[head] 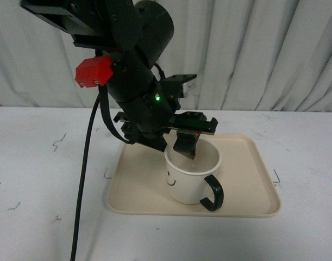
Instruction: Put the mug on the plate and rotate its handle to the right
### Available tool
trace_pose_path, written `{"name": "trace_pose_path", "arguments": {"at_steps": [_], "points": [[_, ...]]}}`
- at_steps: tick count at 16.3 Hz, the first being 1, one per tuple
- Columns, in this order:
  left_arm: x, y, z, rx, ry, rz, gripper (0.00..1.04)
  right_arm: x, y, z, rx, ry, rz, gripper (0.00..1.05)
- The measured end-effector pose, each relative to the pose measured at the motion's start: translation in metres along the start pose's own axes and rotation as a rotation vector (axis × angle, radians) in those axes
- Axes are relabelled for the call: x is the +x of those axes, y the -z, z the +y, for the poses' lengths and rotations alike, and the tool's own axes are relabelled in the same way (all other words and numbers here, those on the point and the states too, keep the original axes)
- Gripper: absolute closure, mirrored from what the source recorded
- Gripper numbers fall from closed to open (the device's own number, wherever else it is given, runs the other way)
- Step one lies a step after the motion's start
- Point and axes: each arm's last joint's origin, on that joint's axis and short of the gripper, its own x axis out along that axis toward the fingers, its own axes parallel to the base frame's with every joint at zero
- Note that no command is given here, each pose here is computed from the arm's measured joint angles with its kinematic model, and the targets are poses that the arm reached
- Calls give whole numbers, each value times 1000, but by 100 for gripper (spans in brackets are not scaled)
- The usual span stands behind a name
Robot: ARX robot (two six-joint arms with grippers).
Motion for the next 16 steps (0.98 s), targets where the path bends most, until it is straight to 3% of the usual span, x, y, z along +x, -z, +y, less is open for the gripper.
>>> {"name": "trace_pose_path", "arguments": {"at_steps": [1,2,3,4,5,6,7,10,12,14,16], "points": [[-28,3,-10,34,61,-135,29,0,0,0,0,0,0,6],[-77,7,-25,65,77,-374,12,0,0,0,0,0,0,6],[-105,1,-38,127,-41,-659,11,0,0,0,0,0,0,6],[-116,8,-35,85,-240,-848,20,0,0,0,0,-1,-2,6],[-116,24,-32,38,-358,-942,27,0,0,0,0,0,0,6],[-104,71,-10,-77,-565,-974,42,0,0,0,0,0,1,6],[-105,105,8,-132,-650,-991,54,0,0,0,0,0,0,6],[-143,140,8,-140,-660,-1146,82,0,0,0,0,0,0,6],[-145,164,8,-126,-640,-1127,100,0,0,0,0,0,0,6],[-140,195,13,-140,-648,-1054,103,0,0,0,0,0,0,6],[-154,211,11,-140,-659,-1104,103,0,0,0,0,0,0,6]]}}
